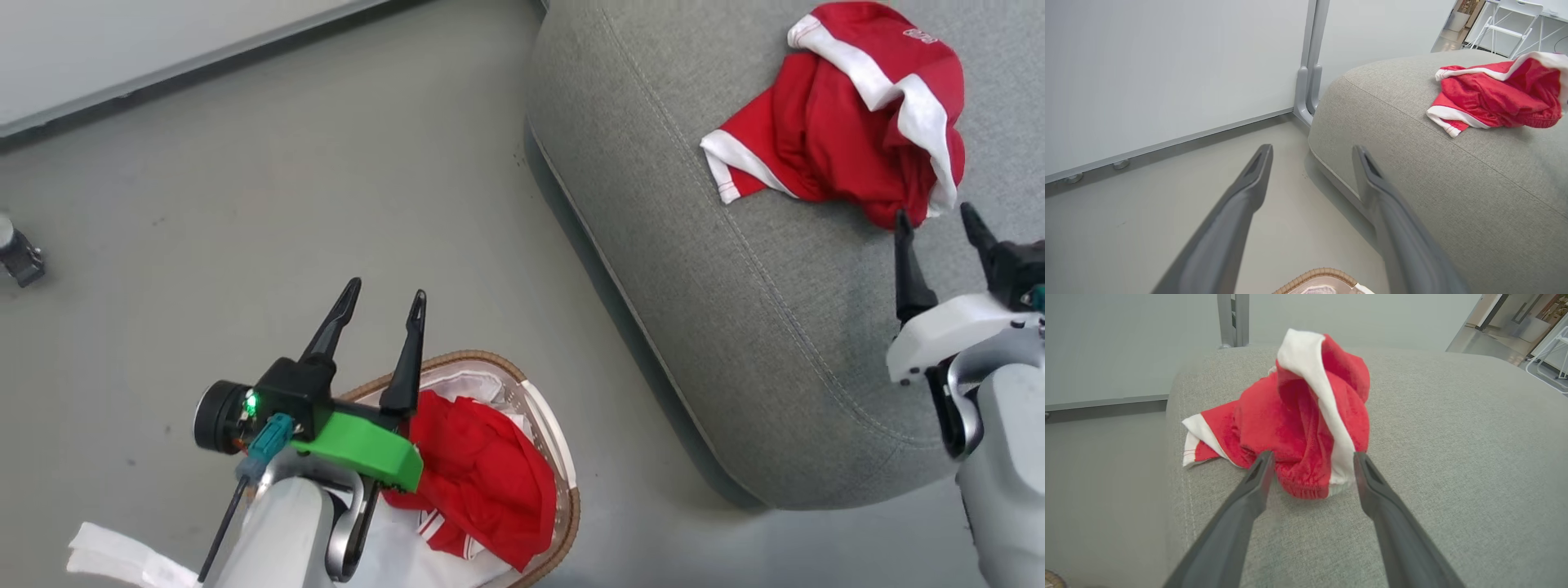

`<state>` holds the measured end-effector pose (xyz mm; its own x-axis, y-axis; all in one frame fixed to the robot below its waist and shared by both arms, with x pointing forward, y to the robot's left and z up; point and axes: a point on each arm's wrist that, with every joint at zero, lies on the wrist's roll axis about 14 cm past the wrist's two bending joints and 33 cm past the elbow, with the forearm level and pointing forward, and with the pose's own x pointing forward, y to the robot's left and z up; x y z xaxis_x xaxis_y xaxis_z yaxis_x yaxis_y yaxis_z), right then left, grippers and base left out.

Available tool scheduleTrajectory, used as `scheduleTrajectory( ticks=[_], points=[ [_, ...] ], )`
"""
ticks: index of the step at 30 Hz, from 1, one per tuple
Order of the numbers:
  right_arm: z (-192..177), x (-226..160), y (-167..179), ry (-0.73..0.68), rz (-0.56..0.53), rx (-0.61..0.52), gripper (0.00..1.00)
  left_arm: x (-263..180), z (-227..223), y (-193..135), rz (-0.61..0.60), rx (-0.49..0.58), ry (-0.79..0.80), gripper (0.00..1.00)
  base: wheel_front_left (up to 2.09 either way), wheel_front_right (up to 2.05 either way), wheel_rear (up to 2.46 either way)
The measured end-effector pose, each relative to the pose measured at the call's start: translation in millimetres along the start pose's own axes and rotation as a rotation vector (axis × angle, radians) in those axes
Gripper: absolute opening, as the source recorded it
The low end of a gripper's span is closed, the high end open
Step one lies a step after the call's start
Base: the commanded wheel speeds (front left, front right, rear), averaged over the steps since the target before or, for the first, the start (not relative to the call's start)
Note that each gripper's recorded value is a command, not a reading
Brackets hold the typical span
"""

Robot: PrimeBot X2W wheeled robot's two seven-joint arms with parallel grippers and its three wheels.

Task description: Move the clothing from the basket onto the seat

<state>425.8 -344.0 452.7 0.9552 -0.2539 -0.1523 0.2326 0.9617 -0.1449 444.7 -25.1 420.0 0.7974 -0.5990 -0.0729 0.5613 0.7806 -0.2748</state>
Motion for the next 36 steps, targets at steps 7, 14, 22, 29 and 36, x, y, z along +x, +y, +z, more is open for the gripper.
scheduleTrajectory(
  ticks=[7,14,22,29,36],
  points=[
    [17,-20,65,-0.077,0.145,0.094,1.00,-36,19,31,0.151,0.028,-0.038,1.00,0.00,0.00,0.00],
    [26,-30,130,-0.099,0.284,0.182,1.00,-86,31,75,0.353,0.066,-0.055,1.00,0.00,0.00,0.00],
    [27,-46,171,-0.093,0.385,0.217,1.00,-147,33,104,0.550,0.066,-0.060,1.00,0.00,0.00,0.00],
    [30,-64,186,-0.096,0.432,0.227,1.00,-190,32,113,0.656,0.061,-0.064,1.00,0.00,0.00,0.00],
    [33,-72,193,-0.103,0.462,0.220,1.00,-205,31,111,0.684,0.031,-0.080,1.00,0.00,0.00,0.00]
  ],
)
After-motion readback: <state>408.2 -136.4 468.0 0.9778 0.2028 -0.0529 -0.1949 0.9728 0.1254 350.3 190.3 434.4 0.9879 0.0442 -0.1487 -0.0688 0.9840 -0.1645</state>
